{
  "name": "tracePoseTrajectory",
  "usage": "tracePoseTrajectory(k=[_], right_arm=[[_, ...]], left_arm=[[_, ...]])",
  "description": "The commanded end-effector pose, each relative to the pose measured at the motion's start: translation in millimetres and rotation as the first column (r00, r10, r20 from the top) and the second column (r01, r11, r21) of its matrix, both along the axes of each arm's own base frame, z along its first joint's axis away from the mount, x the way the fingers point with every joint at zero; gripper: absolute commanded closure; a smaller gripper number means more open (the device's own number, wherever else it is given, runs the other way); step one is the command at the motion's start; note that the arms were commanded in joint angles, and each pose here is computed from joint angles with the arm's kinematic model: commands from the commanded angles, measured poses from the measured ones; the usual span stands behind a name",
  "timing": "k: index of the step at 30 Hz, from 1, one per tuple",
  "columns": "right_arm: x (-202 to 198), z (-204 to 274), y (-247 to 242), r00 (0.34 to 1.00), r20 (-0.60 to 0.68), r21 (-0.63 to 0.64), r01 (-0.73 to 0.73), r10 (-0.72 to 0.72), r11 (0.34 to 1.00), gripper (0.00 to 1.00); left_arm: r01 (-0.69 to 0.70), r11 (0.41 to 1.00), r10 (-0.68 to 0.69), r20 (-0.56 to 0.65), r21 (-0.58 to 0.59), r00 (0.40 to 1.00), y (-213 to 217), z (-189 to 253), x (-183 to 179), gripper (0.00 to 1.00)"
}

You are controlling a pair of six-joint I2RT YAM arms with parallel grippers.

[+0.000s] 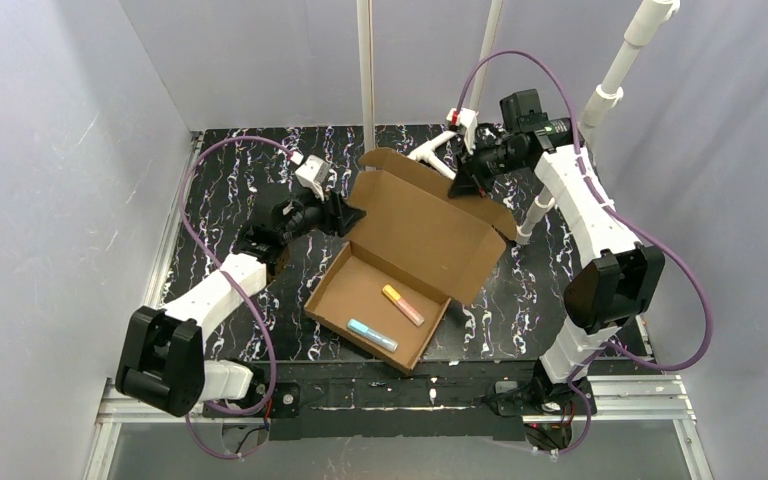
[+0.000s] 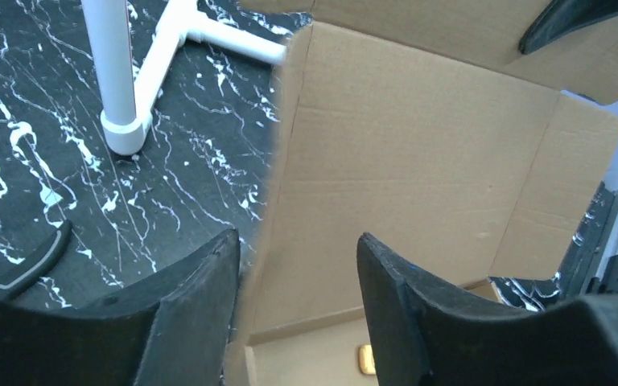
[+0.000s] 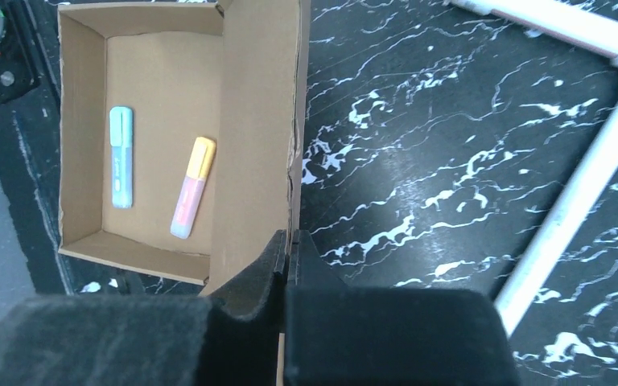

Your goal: Fold the paper box

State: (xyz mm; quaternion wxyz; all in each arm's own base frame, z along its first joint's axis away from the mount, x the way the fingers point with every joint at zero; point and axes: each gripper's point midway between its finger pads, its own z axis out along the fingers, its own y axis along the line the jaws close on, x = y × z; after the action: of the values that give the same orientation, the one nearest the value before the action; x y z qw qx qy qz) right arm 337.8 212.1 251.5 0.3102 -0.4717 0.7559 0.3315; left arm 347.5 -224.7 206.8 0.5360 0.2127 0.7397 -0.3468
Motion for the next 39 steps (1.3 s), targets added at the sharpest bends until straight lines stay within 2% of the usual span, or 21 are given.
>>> tracePoseTrajectory(k=[1, 3, 7, 11, 14, 20, 25, 30, 39], right_arm=[[7.0, 37.1, -5.5, 0.984, 0.169, -0.028, -0.044, 0.048, 0.999, 0.99], [5.0, 42.8, -8.3, 0.969, 0.225, -0.067, -0.086, 0.099, 0.994, 0.99], [2.3, 39.4, -6.1, 0.938, 0.286, -0.158, -0.158, 0.198, 0.975, 0.99], [-7.3, 35.2, -1.2, 0.893, 0.319, -0.243, -0.249, 0.319, 0.938, 0.99], [-15.9, 34.6, -0.7, 0.865, 0.326, -0.268, -0.302, 0.381, 0.915, 0.99], [-31.8, 36.7, -3.7, 0.828, 0.333, -0.292, -0.364, 0.451, 0.885, 0.99], [-40.8, 37.9, -4.9, 0.806, 0.334, -0.297, -0.401, 0.488, 0.866, 0.99], [-45.5, 36.6, -1.9, 0.799, 0.326, -0.282, -0.428, 0.505, 0.859, 0.99], [-46.1, 35.5, 3.9, 0.791, 0.325, -0.277, -0.445, 0.519, 0.852, 0.99]], left_arm=[[-0.007, 0.994, 0.012, 0.043, -0.109, 0.999, 2.1, 42.6, -12.6, 0.37], [0.015, 0.989, -0.013, 0.019, -0.147, 1.0, 2.7, 45.7, -25.1, 0.3], [0.026, 0.977, -0.032, -0.022, -0.211, 0.999, 11.1, 50.1, -45.0, 0.27], [-0.059, 0.962, 0.049, -0.045, -0.267, 0.998, 36.8, 55.7, -56.9, 0.25], [-0.163, 0.946, 0.139, -0.106, -0.279, 0.985, 57.1, 46.9, -60.6, 0.24], [-0.262, 0.913, 0.191, -0.24, -0.313, 0.952, 79.6, 22.3, -66.6, 0.25], [-0.309, 0.892, 0.216, -0.29, -0.33, 0.932, 95.3, 18.4, -59.7, 0.23], [-0.287, 0.899, 0.154, -0.375, -0.332, 0.914, 89.1, 12.6, -44.9, 0.02], [-0.235, 0.921, 0.098, -0.398, -0.311, 0.912, 83.1, -4.1, -28.8, 0.04]])
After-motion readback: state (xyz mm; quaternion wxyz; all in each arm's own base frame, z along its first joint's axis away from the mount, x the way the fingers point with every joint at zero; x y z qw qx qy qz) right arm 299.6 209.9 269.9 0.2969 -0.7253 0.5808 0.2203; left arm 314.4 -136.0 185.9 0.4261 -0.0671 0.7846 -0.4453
